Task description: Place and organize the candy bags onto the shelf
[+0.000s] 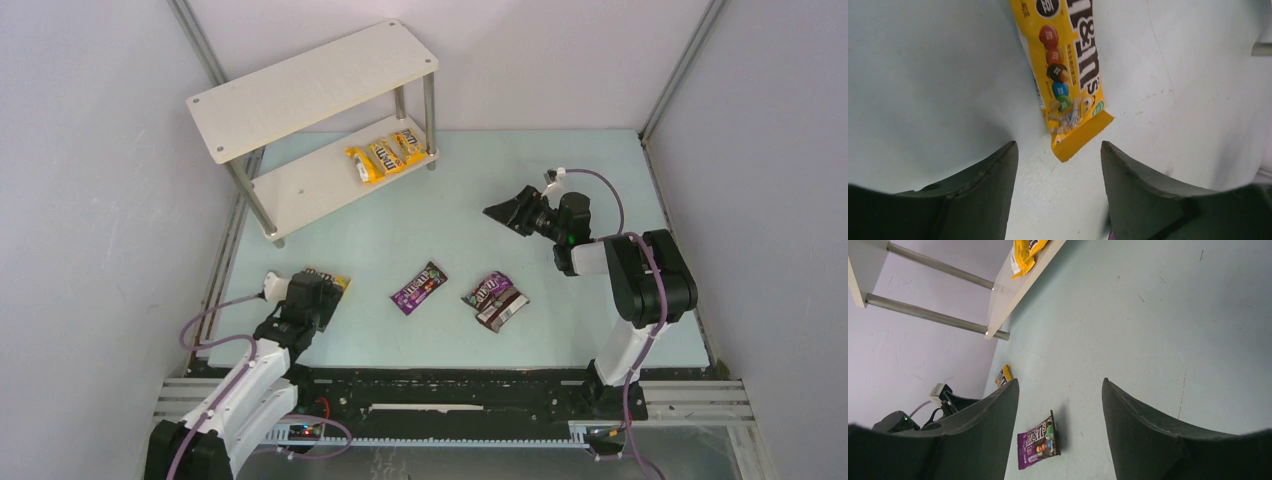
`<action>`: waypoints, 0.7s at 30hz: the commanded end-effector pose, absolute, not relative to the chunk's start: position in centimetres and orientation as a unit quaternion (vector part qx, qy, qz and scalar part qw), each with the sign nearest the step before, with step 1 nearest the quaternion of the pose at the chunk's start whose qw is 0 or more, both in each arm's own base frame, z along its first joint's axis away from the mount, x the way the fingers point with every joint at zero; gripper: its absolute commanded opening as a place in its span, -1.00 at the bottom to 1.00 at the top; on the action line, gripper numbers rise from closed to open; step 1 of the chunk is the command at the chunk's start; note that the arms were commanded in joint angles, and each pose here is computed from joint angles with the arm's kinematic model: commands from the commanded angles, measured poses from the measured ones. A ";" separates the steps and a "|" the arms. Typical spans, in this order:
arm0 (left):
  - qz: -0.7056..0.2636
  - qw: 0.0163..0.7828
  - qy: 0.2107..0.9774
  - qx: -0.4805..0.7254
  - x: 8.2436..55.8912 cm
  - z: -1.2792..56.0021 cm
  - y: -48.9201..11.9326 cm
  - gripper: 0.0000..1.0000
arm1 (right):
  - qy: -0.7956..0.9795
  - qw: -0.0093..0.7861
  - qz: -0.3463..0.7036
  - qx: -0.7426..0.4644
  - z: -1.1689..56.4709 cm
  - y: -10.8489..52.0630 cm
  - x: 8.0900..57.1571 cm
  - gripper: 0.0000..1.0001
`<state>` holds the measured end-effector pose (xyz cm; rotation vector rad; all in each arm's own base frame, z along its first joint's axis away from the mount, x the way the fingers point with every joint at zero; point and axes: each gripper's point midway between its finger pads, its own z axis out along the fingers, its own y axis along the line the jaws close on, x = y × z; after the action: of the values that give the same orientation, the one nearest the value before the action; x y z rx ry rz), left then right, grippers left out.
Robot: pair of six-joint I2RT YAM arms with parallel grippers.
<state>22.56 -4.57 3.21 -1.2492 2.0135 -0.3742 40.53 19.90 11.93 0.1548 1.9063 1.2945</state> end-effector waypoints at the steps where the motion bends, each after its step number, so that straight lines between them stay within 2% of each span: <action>1: -0.170 0.383 0.744 -0.520 24.1 4.2 -3.7 0.33 | 0.734 0.443 0.513 0.035 14.8 20.1 41.2 0.41; 14: -0.175 0.363 0.712 -0.576 24.8 2.3 -2.4 0.20 | 0.730 0.441 0.520 0.038 14.9 19.7 41.4 0.42; 21: -0.161 0.351 0.705 -0.595 24.5 0.9 -1.8 -0.09 | 0.729 0.440 0.523 0.042 14.8 19.7 41.4 0.41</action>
<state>25.47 -2.39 2.63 -1.4857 1.8131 -0.4610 40.68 19.66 12.13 0.1577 1.8968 1.2944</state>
